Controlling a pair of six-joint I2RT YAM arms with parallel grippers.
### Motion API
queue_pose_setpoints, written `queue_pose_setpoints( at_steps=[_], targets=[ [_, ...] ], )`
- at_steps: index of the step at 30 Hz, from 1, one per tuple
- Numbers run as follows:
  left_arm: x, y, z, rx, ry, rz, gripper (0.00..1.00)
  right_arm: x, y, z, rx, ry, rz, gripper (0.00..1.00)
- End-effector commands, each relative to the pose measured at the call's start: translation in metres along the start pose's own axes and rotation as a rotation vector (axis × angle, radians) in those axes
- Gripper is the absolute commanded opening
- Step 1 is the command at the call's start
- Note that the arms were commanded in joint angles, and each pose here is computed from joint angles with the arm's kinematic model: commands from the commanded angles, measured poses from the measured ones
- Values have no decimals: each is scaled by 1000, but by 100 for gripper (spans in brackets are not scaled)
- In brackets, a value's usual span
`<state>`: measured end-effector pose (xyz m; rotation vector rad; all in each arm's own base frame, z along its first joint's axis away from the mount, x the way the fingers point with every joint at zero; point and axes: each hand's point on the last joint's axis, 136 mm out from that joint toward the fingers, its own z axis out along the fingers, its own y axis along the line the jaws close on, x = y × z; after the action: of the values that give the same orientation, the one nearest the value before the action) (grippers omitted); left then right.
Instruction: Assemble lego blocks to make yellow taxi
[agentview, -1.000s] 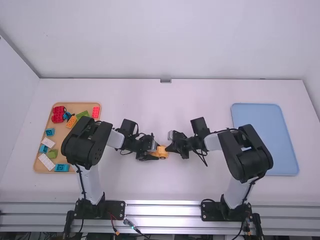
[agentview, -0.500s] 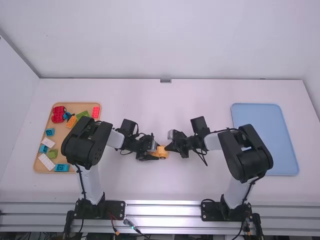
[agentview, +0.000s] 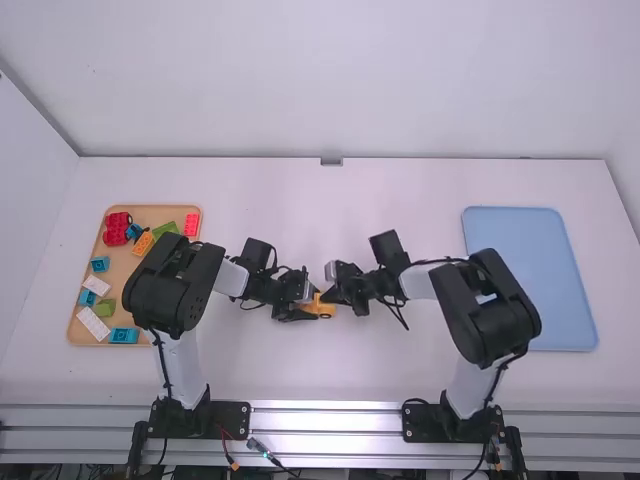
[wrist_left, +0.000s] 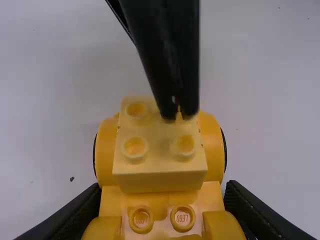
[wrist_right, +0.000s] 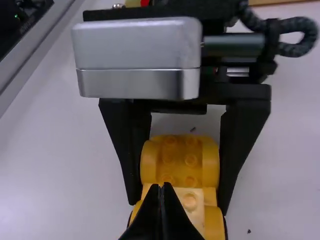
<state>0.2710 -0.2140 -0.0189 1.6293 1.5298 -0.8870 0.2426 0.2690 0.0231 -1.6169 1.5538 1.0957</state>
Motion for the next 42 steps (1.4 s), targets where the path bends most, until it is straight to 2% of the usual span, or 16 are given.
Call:
queue_pose_setpoints(
  at_steps=[1,4,9,13,19,24,31,35,42],
  targets=[
    [-1,-3,3,17,-10,-9,52,9,-2,2,19,44,30,0],
    [-1,-3,3,17,-10,-10,52,13,-3,4,21,54,33,0],
    [0,-3,3,18,-9,-12,52,34,-10,17,21,44,108,0],
    [0,-4,3,20,-7,-16,52,44,-6,26,-28,16,139,0],
    [0,-3,3,16,-5,-10,52,57,-7,26,-51,112,156,0],
    [0,-2,3,14,-5,-7,52,50,-10,18,-63,75,141,0],
    [1,-2,3,14,-2,-8,52,14,-13,8,-55,-21,12,0],
    [1,-2,3,13,-3,-9,52,-2,-20,-2,-6,1,-16,0],
    [0,-2,3,12,-4,-5,52,2,-25,-9,131,108,23,0]
  ],
)
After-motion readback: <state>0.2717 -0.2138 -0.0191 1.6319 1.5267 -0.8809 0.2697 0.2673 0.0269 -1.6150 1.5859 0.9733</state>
